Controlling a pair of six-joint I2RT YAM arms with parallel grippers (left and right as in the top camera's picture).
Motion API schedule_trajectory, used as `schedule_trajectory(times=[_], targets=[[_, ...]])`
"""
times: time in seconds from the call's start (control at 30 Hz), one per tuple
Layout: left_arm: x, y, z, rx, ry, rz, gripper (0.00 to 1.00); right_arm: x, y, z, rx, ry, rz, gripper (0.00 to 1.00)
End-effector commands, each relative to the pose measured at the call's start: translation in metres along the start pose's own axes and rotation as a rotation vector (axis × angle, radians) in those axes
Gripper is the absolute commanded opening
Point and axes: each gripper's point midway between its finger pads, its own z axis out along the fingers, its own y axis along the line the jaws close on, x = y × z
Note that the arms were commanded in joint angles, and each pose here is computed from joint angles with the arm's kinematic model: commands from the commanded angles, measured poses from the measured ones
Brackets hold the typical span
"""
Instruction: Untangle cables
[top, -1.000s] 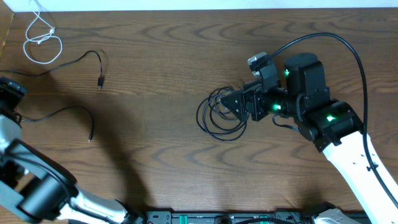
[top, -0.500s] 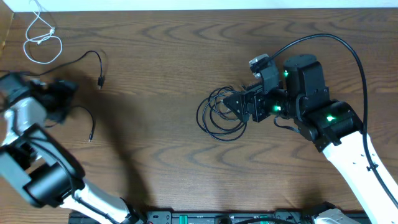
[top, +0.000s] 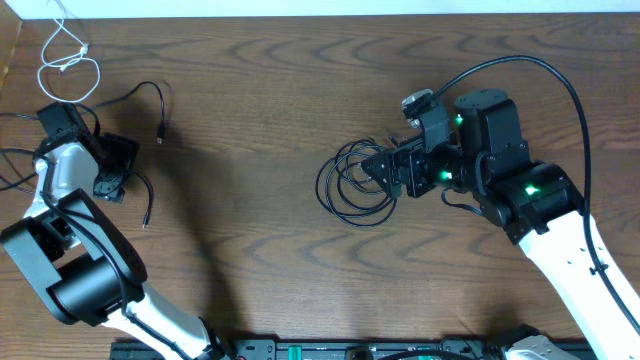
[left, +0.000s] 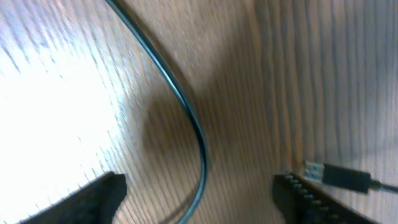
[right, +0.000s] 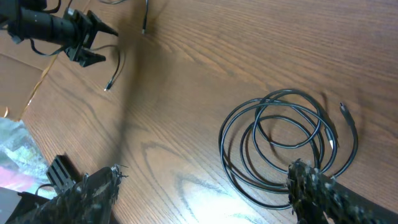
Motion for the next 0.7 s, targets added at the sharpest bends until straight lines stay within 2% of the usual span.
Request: schedule_trajectory(times=[0.0,0.07,0.2,0.27,0.3,0.4,0.47,0.57,0.67], targets=[[0.005,0.014,0.017,-0.075,0.000,-0.016,0.75,0.001,-0.002,0.002,0.011,0.006,-0.013,0.85],[0.011,0.012,0.024,-0.081,0.013,-0.002,0.74,0.001,-0.002,0.002,0.011,0.005,-0.013,0.85],[0.015,0.000,0.033,-0.059,0.003,0.025,0.62,0.001,-0.002,0.003,0.010,0.008,-0.012,0.85],[0.012,-0.005,0.034,-0.043,-0.011,0.028,0.51,0.002,-0.002,0.003,0.011,0.012,-0.010,0.85],[0.011,-0.007,0.034,-0.037,-0.016,0.028,0.42,0.003,-0.002,0.003,0.011,0.015,-0.009,0.85],[0.009,-0.009,0.034,-0.027,-0.026,0.028,0.22,0.004,-0.002,0.003,0.012,0.018,-0.007,0.85],[0.009,-0.009,0.034,-0.027,-0.026,0.014,0.19,0.003,-0.002,0.003,0.012,0.017,-0.007,0.85],[0.008,-0.010,0.034,-0.018,-0.023,-0.063,0.07,0.003,-0.002,0.003,0.012,0.017,-0.007,0.85],[0.008,-0.023,0.031,0.058,0.018,-0.085,0.08,0.004,-0.002,0.003,0.012,0.021,-0.006,0.85]])
